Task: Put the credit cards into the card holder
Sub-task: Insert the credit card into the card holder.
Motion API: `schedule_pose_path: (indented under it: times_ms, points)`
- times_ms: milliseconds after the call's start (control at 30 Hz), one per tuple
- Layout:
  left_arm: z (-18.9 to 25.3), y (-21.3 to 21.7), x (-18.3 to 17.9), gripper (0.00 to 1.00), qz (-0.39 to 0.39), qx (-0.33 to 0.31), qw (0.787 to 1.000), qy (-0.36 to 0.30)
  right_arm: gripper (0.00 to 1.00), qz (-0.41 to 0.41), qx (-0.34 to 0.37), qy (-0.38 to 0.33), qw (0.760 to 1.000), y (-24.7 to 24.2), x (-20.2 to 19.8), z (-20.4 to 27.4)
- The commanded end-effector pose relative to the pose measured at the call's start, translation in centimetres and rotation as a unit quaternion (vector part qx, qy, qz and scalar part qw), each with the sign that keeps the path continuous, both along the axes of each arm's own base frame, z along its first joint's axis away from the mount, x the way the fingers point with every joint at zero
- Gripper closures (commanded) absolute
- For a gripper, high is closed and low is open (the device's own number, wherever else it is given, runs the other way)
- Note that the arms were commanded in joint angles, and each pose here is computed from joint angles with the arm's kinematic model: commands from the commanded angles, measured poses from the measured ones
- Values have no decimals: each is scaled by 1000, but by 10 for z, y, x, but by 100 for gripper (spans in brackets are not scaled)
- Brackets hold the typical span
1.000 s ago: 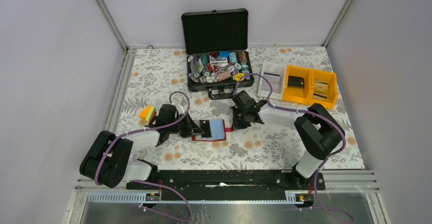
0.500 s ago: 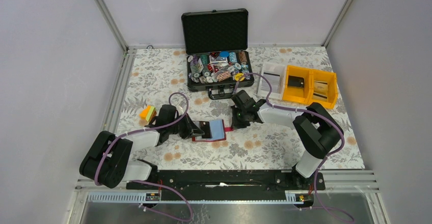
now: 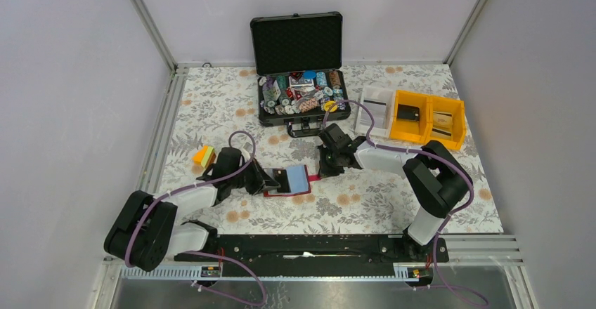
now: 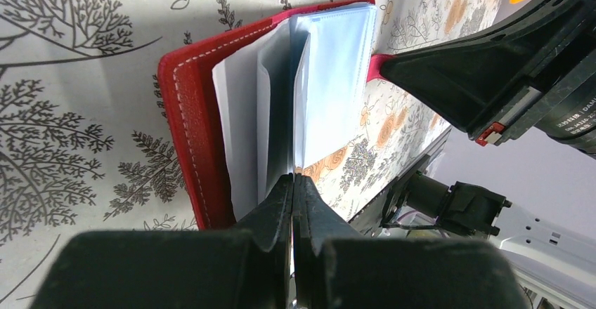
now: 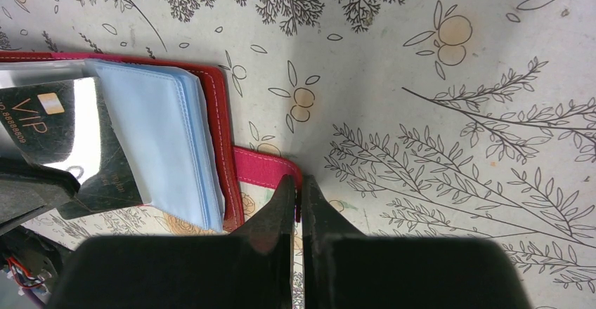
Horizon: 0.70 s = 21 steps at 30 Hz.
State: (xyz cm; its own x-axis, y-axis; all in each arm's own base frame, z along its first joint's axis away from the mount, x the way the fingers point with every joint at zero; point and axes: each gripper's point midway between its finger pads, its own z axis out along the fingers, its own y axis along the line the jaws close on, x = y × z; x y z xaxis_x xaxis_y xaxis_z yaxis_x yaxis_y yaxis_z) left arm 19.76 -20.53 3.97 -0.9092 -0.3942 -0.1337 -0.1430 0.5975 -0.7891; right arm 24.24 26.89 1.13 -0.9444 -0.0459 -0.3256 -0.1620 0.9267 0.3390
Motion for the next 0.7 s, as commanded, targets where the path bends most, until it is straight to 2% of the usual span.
schedule_pose_path:
  times_ms: [0, 667]
  points:
    - [1, 3, 5, 100, 19, 2, 1000, -8, 100, -11, -11, 1, 1000, -2, 5, -1]
    - [-6, -11, 5, 100, -3, -45, 999, -2, 100, 2, 0, 16, 1000, 3, -1, -3]
